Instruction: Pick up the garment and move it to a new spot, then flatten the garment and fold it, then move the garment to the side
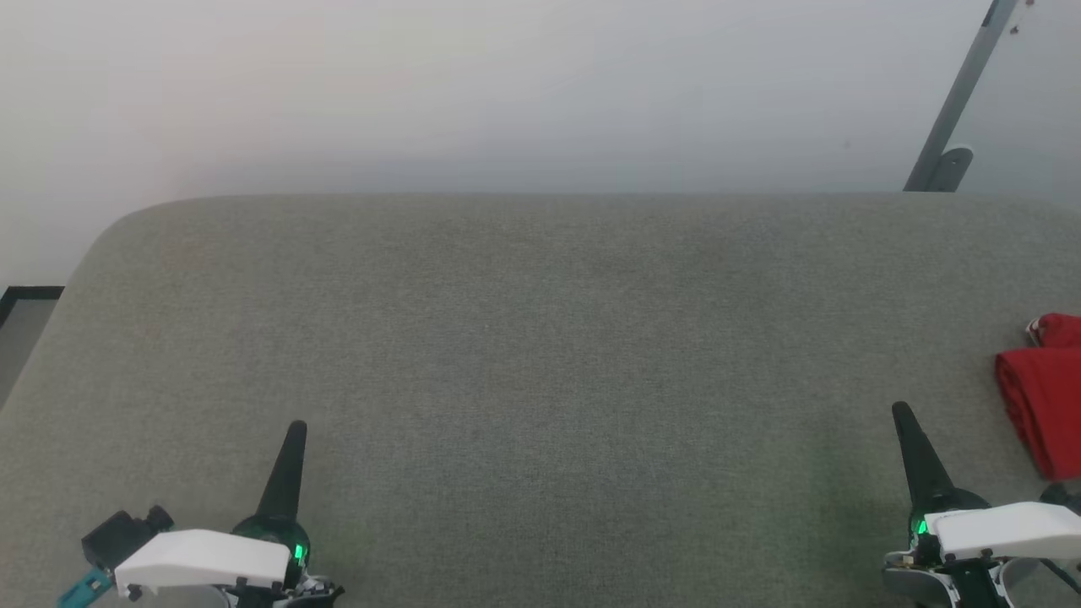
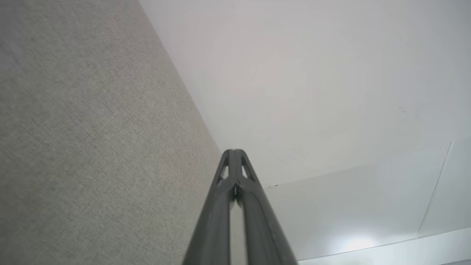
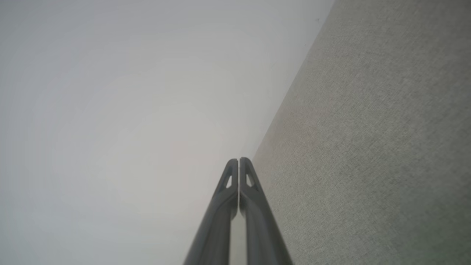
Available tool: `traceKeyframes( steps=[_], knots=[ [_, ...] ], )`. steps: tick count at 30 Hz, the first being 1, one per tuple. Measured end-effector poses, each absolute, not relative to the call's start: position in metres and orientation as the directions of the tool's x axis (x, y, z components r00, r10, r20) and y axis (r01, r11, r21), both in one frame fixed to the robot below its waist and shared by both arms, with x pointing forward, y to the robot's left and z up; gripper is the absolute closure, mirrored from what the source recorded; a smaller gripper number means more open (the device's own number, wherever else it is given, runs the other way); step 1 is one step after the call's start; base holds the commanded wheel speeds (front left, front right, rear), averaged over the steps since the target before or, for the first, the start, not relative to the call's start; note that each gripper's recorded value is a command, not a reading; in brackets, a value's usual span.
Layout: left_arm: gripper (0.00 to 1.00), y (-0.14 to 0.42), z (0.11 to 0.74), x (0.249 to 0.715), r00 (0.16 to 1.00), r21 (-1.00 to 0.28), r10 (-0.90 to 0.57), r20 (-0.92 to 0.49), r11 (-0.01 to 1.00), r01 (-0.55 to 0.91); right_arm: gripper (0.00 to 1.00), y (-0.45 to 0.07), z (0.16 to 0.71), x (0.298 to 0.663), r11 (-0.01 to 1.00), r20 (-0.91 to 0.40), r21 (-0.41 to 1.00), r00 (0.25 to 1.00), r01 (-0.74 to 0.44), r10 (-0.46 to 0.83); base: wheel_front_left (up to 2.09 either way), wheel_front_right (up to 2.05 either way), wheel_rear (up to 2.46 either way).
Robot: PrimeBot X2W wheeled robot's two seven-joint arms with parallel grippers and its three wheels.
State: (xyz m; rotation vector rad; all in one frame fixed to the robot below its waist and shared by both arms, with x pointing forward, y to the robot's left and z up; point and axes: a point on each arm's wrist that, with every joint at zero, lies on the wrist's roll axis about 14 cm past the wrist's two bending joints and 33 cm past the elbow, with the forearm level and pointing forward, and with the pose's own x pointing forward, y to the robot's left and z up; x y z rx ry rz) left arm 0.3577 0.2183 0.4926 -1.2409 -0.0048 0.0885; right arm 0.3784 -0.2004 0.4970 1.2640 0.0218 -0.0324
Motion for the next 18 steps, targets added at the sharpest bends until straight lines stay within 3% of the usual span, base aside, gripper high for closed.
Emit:
traceKeyframes(
  steps=[18],
  knots=[
    [1.00, 0.212, 0.496, 0.370, 0.998, -0.981, 0.042, -0.038, 0.188, -0.045, 1.00, -0.199, 0.500, 0.384, 0.173, -0.026, 0.985, 1.000, 0.027, -0.005, 0.00, 0.00, 0.00]
  ],
)
